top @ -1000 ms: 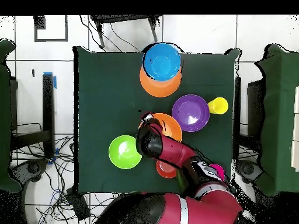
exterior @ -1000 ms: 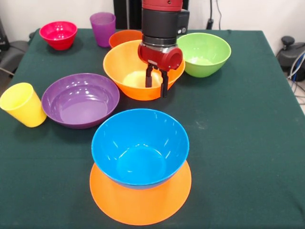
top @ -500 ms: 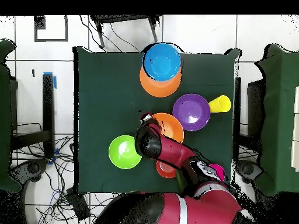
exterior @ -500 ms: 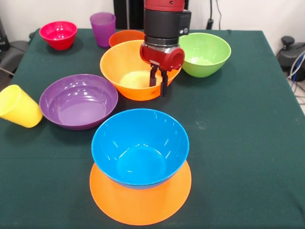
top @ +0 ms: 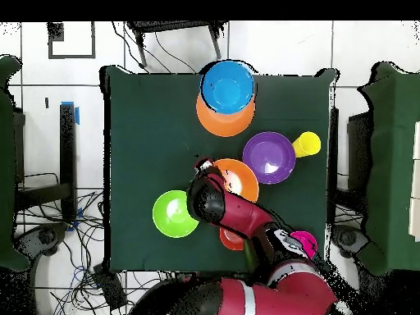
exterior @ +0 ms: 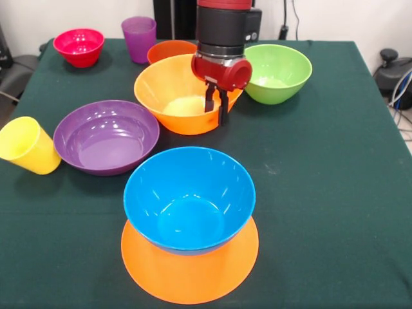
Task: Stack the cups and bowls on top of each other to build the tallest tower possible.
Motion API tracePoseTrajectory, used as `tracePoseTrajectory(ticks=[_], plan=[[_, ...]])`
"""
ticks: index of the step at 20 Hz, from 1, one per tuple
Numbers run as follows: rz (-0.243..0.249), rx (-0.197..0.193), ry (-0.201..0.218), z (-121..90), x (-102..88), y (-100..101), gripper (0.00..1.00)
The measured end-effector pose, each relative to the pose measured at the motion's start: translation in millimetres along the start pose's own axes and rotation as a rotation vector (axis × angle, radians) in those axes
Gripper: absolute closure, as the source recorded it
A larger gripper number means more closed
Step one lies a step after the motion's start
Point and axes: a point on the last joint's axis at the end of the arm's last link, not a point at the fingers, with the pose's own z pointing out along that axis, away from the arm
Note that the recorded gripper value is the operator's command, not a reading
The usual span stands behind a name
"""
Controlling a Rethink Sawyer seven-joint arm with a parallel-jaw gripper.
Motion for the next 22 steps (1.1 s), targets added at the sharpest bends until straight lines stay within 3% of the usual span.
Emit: tracePoseTrajectory(ticks=[9,22], plan=[[0.018,0.032,0.03,-38,-2.3,24,1.0],[-0.051,0.186,0.153,-126,-5.8,54,1.0]])
